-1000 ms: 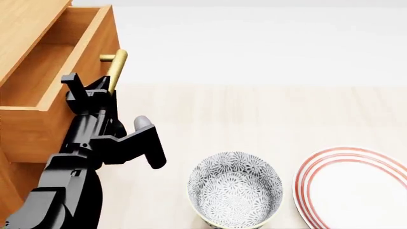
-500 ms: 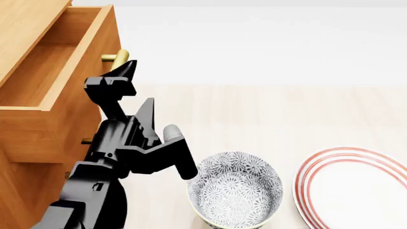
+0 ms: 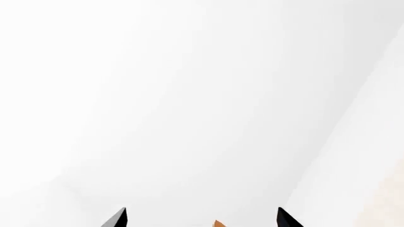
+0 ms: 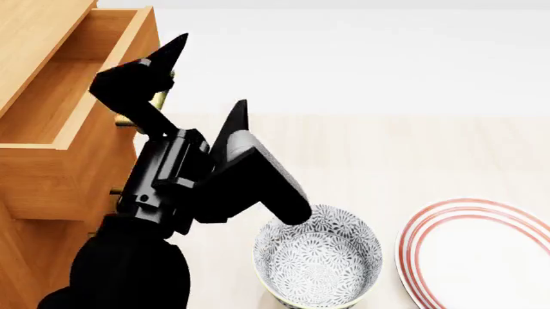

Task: Open the top drawer of the cabinet.

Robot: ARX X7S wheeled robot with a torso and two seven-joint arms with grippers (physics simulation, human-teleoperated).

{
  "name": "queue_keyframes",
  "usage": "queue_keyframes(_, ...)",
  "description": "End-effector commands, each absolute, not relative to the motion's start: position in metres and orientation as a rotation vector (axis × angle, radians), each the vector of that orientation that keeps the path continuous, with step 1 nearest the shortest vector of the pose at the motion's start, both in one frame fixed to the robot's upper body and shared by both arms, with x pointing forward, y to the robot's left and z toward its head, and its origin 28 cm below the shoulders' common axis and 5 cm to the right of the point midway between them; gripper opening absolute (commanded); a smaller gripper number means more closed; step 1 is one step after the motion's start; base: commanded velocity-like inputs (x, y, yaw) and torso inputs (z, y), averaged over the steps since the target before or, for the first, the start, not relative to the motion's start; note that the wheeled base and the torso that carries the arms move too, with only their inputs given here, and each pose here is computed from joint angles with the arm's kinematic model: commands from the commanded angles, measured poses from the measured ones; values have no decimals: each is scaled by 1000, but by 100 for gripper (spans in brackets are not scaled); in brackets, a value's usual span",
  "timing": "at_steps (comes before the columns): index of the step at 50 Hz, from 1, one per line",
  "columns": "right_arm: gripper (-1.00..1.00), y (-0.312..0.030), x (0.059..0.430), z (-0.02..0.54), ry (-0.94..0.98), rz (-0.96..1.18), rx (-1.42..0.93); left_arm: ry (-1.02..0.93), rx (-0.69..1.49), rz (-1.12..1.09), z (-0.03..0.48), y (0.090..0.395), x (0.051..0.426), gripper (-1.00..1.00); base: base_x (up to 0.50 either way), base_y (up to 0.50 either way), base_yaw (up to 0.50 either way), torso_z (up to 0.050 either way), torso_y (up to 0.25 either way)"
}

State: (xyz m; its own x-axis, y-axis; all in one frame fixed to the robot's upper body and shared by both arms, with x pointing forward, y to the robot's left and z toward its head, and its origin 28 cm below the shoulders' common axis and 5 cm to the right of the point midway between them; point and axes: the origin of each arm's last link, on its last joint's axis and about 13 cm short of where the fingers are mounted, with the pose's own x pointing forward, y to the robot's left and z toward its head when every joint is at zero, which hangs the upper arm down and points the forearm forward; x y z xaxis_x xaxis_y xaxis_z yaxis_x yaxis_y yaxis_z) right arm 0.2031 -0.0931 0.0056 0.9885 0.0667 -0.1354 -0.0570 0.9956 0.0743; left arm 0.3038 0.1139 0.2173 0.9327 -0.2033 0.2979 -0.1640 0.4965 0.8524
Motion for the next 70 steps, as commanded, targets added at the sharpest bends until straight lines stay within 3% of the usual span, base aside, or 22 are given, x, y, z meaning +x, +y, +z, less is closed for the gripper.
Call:
queue_keyframes(1,100,-93,205,5,127,63,75,-391,849,31,255,116,291,100,0,0,0,0,0)
queue_keyframes(19,100,-93,206,5,127,57,74,-363,755,84,280,130,300,100,0,0,0,0,0)
queue_keyframes(41,100,-92,205,4,134,65,72,-218,718,117,267,157,358,100,0,0,0,0,0)
queue_keyframes(70,100,-92,205,3,139,72,68,-89,516,84,268,175,382,100,0,0,0,0,0)
